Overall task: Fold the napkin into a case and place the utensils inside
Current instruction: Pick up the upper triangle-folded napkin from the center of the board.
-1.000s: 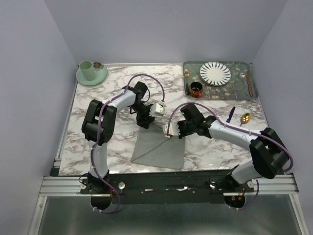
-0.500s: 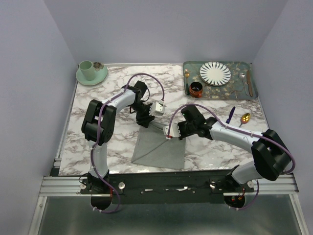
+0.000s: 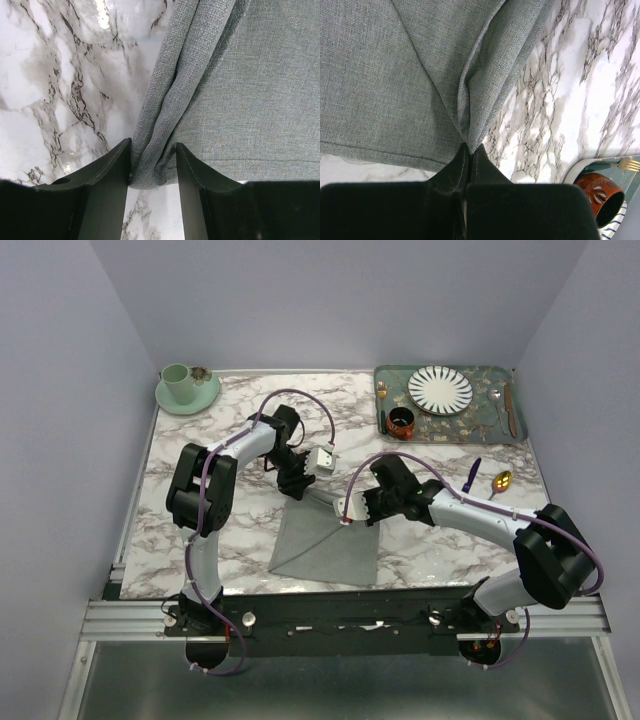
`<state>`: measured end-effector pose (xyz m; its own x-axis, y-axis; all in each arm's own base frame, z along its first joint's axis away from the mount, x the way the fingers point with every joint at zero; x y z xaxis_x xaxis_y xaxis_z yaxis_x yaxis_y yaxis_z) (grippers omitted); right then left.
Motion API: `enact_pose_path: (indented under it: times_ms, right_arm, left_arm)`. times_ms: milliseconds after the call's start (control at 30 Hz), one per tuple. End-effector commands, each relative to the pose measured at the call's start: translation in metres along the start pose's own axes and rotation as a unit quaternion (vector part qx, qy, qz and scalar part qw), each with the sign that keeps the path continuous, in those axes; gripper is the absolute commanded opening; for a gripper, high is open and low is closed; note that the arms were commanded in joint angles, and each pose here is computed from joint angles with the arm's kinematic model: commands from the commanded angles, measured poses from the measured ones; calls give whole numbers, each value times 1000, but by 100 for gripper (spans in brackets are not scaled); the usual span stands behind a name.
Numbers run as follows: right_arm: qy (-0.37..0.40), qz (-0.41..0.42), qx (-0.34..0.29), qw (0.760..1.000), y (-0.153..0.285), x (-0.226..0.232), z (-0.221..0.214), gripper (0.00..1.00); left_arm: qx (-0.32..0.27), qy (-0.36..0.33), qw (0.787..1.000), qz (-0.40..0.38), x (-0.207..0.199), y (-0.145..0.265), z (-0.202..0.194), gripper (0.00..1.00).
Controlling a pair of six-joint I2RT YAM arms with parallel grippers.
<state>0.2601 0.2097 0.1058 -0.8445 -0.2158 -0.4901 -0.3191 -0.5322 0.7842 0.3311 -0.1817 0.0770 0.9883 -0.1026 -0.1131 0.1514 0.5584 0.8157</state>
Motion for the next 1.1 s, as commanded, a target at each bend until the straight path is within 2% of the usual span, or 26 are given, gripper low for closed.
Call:
enact_pose_path:
  times_ms: [0, 367, 467, 500, 533, 567, 733, 867, 967, 1033, 1067]
  right_arm:
    - [20, -13, 3, 1000, 4, -3, 2, 1]
    - [22, -14, 4, 1000, 4, -4, 2, 1]
    - [21, -15, 6, 1000, 4, -4, 1, 1]
    - [21, -16, 9, 1000, 4, -5, 1, 1]
    - [20, -19, 10, 1000, 5, -7, 1, 1]
    - [14, -21, 13, 1000, 5, -7, 1, 1]
    - [-11, -47, 29, 998, 13, -18, -2, 1]
    - [-59, -89, 42, 993, 25, -46, -10, 1]
    - [-94, -120, 56, 987, 33, -71, -21, 1]
    - [-103, -161, 55, 980, 47, -104, -20, 1]
    - [-115, -170, 65, 977, 48, -115, -30, 1]
  left_arm:
    - [-4, -1, 1000, 15, 3, 14, 10, 50]
    - [-4, -2, 1000, 21, 4, 19, 12, 43]
    - [-4, -2, 1000, 20, 4, 18, 11, 25]
    - [-5, -3, 1000, 21, 4, 19, 11, 12]
    - [-5, -4, 1000, 23, 3, 20, 12, 4]
    - [-5, -2, 1000, 25, 3, 22, 13, 0]
    - [-7, 64, 996, 58, 1, 42, 23, 0]
    - [-12, 86, 991, 103, 7, 65, 24, 0]
    - [-16, 112, 980, 166, 32, 95, 34, 0]
    - [-14, 128, 970, 205, 52, 115, 34, 0]
    - [-31, 111, 961, 250, 69, 141, 50, 0]
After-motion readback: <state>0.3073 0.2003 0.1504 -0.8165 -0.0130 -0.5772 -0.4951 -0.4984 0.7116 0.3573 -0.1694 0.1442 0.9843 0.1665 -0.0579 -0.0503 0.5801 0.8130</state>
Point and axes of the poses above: each gripper's point midway between its finger pads, its own y axis back along the fingers, its own x axis along the line the jaws close on, z = x × y, the point moved 5 cm from there along y, back along the fingers, and after that the axes turned 2 degrees about -y, right-handed, at the moved point
